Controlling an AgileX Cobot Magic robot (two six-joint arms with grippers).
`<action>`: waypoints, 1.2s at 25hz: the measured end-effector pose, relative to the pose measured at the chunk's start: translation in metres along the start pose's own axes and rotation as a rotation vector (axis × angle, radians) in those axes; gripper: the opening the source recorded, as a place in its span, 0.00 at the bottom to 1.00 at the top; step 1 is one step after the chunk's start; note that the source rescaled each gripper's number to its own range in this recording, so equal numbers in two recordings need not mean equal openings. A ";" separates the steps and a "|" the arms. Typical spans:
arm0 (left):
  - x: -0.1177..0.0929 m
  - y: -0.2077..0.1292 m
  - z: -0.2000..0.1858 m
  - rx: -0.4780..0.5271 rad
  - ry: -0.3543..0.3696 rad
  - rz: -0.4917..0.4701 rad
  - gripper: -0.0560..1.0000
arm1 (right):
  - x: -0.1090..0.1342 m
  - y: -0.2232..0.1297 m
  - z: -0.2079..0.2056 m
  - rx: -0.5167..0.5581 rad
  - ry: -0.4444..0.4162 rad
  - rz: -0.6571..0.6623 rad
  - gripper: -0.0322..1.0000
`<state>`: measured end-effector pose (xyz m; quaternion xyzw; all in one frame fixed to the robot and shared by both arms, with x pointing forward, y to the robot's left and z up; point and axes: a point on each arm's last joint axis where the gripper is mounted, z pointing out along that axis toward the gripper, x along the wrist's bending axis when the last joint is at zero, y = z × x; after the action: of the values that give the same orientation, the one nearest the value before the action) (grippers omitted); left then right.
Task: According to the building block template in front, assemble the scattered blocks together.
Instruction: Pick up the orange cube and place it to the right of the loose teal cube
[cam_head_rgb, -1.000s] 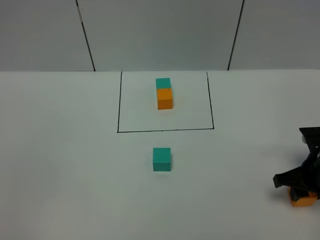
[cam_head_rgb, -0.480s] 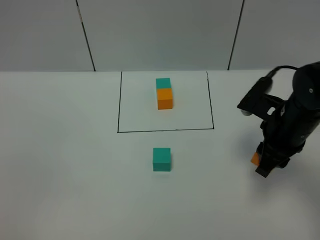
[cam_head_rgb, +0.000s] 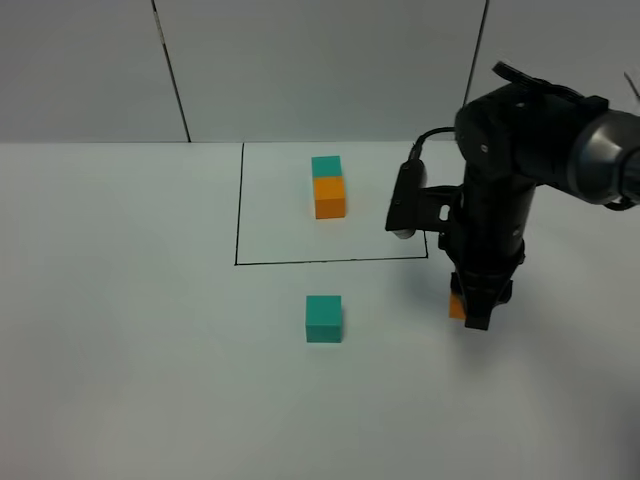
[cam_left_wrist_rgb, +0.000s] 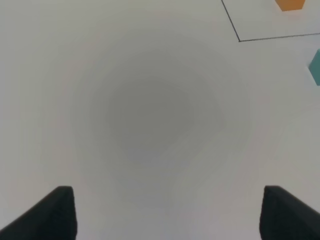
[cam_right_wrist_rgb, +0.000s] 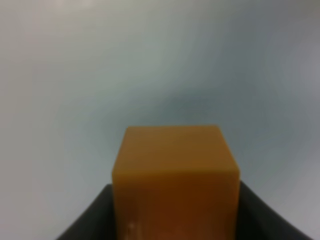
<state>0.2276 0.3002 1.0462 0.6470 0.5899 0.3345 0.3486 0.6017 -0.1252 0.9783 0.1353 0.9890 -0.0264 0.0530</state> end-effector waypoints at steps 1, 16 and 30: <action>0.000 0.000 0.000 0.000 0.000 0.000 0.69 | -0.001 0.006 0.001 -0.003 -0.003 -0.020 0.05; 0.000 0.000 0.000 0.000 0.000 0.000 0.69 | 0.002 0.057 0.049 -0.057 0.046 -0.134 0.05; 0.000 0.000 0.000 0.000 0.000 0.000 0.69 | 0.003 0.079 0.064 -0.094 0.105 -0.146 0.05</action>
<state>0.2276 0.3002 1.0462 0.6470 0.5899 0.3345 0.3486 0.6266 -0.0531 0.9117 0.0615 0.9978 0.0236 0.0053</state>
